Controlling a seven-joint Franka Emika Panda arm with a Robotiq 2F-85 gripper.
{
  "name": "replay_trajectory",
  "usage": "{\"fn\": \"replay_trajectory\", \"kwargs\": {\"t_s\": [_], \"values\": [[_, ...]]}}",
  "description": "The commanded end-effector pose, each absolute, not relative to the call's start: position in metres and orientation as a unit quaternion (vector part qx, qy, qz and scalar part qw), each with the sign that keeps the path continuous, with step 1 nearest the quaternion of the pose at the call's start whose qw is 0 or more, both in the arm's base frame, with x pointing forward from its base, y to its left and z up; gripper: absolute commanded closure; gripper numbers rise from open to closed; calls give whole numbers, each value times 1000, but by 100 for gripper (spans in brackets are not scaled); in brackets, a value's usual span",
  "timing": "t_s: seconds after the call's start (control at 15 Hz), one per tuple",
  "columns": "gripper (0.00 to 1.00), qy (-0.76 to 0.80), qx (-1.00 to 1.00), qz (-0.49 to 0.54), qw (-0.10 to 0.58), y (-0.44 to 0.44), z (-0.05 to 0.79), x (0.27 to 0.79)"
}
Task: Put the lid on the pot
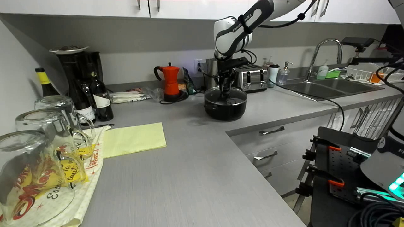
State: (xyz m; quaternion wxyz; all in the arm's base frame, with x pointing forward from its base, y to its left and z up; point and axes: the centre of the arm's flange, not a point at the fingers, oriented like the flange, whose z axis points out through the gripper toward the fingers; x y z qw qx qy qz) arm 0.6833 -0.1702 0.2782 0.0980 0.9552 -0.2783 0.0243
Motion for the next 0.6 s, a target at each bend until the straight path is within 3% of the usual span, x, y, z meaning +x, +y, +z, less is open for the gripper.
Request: {"fn": "replay_trajectory", "kwargs": {"t_s": [0.0,0.53], "values": [[75,-275,957,28,85,-169,295,670],[75,-279,958,17,72,-173,298,667]]}}
